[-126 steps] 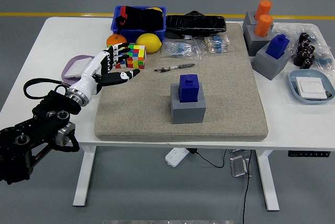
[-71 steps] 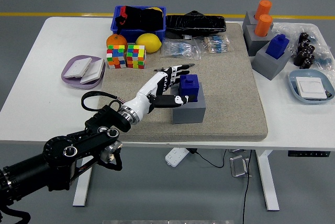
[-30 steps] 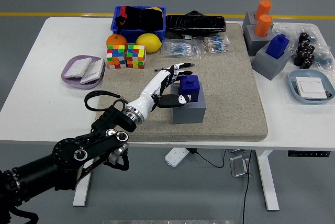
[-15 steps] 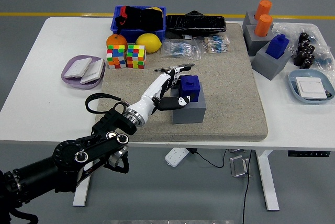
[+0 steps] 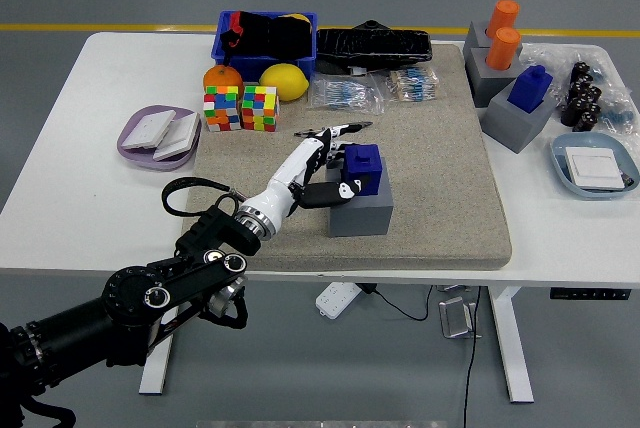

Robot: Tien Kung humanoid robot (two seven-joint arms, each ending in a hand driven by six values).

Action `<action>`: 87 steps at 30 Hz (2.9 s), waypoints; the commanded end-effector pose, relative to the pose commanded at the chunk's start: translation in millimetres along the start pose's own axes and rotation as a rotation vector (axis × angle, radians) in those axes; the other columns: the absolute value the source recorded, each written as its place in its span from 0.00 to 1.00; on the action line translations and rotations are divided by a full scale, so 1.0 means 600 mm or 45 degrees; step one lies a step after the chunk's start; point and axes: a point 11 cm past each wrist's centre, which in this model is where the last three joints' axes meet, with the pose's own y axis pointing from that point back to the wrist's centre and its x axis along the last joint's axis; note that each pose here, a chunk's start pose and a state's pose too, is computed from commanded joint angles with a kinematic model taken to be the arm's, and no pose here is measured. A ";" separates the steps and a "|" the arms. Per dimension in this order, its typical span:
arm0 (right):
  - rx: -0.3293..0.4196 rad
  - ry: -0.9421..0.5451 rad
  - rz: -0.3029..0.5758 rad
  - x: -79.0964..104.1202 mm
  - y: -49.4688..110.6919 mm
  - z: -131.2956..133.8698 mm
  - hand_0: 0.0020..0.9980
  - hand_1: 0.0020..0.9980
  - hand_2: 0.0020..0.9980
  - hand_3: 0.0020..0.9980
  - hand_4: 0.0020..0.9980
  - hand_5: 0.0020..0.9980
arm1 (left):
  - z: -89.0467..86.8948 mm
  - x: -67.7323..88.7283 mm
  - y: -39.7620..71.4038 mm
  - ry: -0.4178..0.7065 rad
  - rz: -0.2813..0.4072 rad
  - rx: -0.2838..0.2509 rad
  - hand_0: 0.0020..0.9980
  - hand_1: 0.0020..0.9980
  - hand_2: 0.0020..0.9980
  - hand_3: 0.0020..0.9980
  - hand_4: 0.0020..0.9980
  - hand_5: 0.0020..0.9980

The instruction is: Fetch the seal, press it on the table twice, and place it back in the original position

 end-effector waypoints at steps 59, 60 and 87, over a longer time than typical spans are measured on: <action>-0.005 -0.026 -0.013 -0.009 -0.002 0.009 0.89 0.75 0.73 0.74 0.83 0.52 | -0.081 0.203 0.040 -0.078 0.460 0.076 0.83 0.55 0.44 0.82 0.55 0.00; -0.004 -0.027 -0.013 -0.009 -0.002 0.009 0.89 0.75 0.73 0.74 0.83 0.52 | -0.083 0.203 0.040 -0.077 0.463 0.078 0.83 0.55 0.44 0.82 0.55 0.00; 0.001 -0.018 -0.012 -0.007 -0.002 0.007 0.89 0.75 0.73 0.74 0.84 0.52 | -0.150 0.206 0.075 -0.068 0.487 0.196 0.83 0.57 0.46 0.81 0.55 0.00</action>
